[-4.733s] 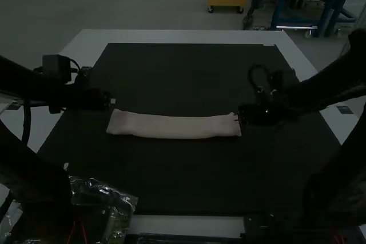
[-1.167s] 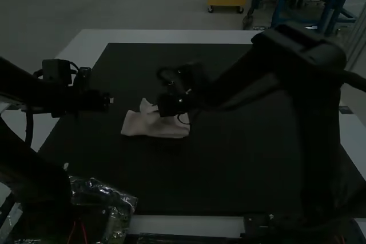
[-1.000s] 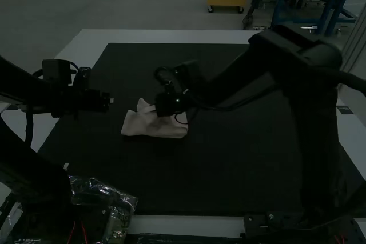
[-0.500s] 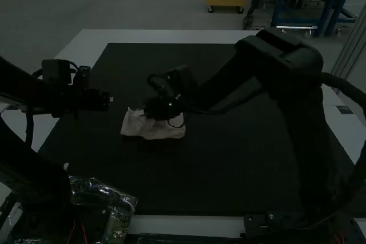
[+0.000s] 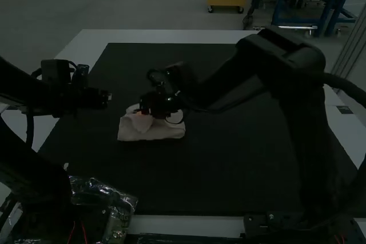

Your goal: Fold the towel.

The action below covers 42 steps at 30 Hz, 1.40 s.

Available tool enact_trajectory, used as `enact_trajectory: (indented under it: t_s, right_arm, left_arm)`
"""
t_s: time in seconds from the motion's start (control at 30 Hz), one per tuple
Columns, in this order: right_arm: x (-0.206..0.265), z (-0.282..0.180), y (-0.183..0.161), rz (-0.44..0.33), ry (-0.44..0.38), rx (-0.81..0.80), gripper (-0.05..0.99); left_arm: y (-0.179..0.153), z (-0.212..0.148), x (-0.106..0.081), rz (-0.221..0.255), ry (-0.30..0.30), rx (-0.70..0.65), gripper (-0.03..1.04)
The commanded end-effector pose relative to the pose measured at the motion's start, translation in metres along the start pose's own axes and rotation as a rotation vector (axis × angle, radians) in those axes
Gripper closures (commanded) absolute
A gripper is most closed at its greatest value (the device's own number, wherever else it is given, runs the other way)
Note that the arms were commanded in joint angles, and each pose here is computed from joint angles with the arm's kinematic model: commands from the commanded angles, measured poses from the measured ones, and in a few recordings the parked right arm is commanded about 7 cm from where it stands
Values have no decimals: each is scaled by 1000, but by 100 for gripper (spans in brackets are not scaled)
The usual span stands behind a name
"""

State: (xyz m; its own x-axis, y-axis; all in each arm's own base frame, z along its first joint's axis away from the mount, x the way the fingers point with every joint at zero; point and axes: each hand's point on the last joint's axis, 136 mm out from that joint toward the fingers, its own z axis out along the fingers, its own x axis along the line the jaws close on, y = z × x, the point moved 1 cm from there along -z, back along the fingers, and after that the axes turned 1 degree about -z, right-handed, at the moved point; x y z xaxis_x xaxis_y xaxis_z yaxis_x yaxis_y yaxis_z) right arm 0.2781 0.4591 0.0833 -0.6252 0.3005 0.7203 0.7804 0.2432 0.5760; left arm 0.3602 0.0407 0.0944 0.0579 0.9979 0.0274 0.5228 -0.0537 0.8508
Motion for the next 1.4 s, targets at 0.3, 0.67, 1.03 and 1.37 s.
enact_trajectory:
  t_s: [0.3,0.67,1.03,1.37]
  right_arm:
    - [12,-45,61,-211,-78,-147,36]
    - [12,-38,16,-513,-262,-6,36]
    - [22,-33,-15,-567,-263,59,37]
    - [4,-23,-27,-569,-288,66,40]
  left_arm:
    - [-5,-1,5,-12,23,8,4]
    - [-3,-1,7,-10,30,2,4]
    - [-3,-1,6,-9,29,1,4]
    - [-2,0,6,-8,28,-1,4]
